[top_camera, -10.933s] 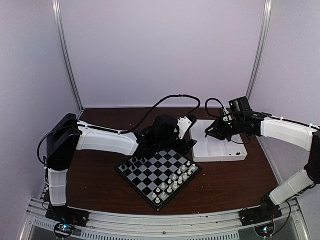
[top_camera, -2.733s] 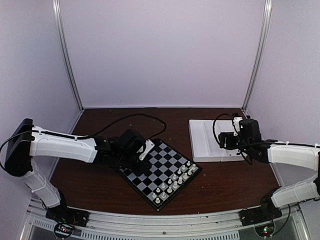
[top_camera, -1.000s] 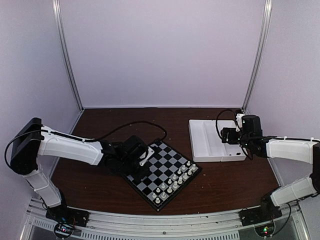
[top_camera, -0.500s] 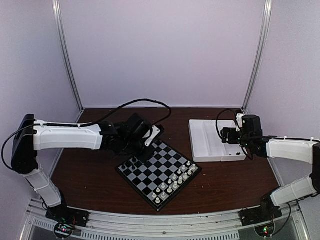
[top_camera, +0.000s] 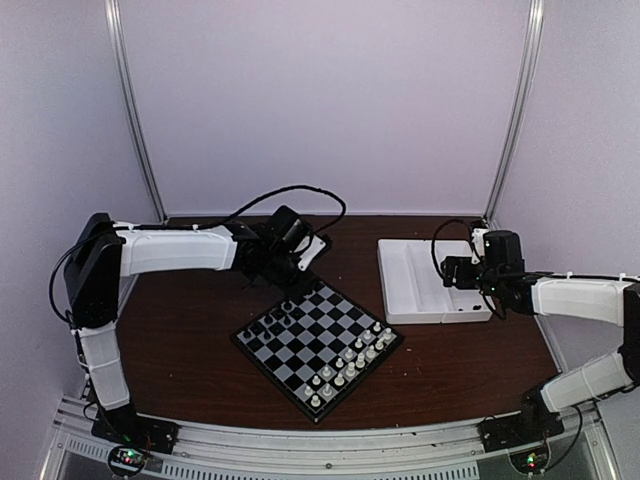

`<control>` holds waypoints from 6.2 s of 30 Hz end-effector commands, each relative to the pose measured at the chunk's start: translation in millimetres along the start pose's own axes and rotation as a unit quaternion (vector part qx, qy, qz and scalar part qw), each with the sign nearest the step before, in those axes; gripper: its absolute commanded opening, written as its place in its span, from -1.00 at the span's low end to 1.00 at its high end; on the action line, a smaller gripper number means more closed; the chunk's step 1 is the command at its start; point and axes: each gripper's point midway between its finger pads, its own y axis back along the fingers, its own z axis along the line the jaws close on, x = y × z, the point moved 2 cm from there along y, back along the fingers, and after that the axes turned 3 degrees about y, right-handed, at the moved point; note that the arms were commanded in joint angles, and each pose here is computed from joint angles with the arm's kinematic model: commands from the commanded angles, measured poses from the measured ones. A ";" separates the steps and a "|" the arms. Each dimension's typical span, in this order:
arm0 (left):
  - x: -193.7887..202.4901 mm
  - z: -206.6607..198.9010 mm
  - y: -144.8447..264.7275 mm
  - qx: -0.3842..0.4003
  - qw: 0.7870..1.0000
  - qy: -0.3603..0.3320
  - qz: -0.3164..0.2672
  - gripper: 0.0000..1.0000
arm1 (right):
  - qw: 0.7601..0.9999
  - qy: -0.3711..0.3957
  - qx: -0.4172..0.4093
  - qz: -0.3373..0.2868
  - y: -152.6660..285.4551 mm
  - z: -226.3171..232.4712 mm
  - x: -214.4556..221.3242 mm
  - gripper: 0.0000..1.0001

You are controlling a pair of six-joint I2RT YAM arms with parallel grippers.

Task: Set up the chess pieces on the board
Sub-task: Place the chess piece on the chessboard, then adjust the storage box at the center of the board.

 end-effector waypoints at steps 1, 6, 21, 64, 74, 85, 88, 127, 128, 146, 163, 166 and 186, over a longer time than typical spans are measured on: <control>-14.2 1.0 -6.9 0.018 1.000 -0.016 -0.006 -1.00 | 1.000 -0.007 -0.005 -0.001 -2.1 0.8 0.2 0.98; -14.4 4.5 -19.9 0.018 1.000 -0.023 0.000 -1.00 | 1.000 -0.007 -0.005 0.001 -3.1 0.4 0.7 0.98; -11.6 16.7 -37.1 0.009 1.000 -0.024 0.011 -1.00 | 1.000 -0.007 -0.006 0.005 -5.0 1.0 1.5 0.98; -6.6 36.0 -62.7 -0.001 0.999 -0.024 0.031 -1.00 | 1.000 -0.010 -0.007 0.007 -6.0 -0.5 2.5 0.98; -5.5 37.6 -68.3 0.002 0.999 -0.018 0.034 -1.00 | 1.000 -0.011 -0.010 0.008 -6.6 0.3 2.3 0.98; -8.9 39.4 -67.0 -0.002 0.999 -0.018 0.033 -1.00 | 1.000 -0.012 -0.012 0.009 -6.9 0.5 2.5 0.98; -8.7 39.7 -67.0 -0.003 0.999 -0.018 0.033 -1.00 | 1.000 -0.012 -0.011 0.010 -7.2 0.2 3.2 0.97; -30.7 43.4 -43.0 -0.013 1.000 -0.023 0.010 -0.53 | 1.000 -0.014 -0.014 0.012 -8.6 0.2 3.9 0.97; -35.8 43.4 -37.3 -0.013 1.000 -0.022 0.003 -0.49 | 1.000 -0.014 -0.014 0.013 -8.5 0.1 4.2 0.97; -81.7 43.5 91.8 -0.001 0.982 0.054 -0.180 0.62 | 0.946 -0.041 0.084 0.311 65.6 -36.2 9.9 0.64; -69.2 36.8 99.6 0.026 0.981 0.066 -0.182 0.93 | 0.927 -0.031 0.016 0.372 -47.9 -5.9 27.0 0.02; -67.2 39.1 100.3 0.018 0.981 0.064 -0.181 0.93 | 0.924 -0.022 0.022 0.380 -66.2 -5.6 31.1 0.00; -64.0 49.3 89.5 -0.020 0.987 0.048 -0.153 0.92 | 0.918 0.015 0.066 0.390 -98.7 -17.7 29.7 -1.00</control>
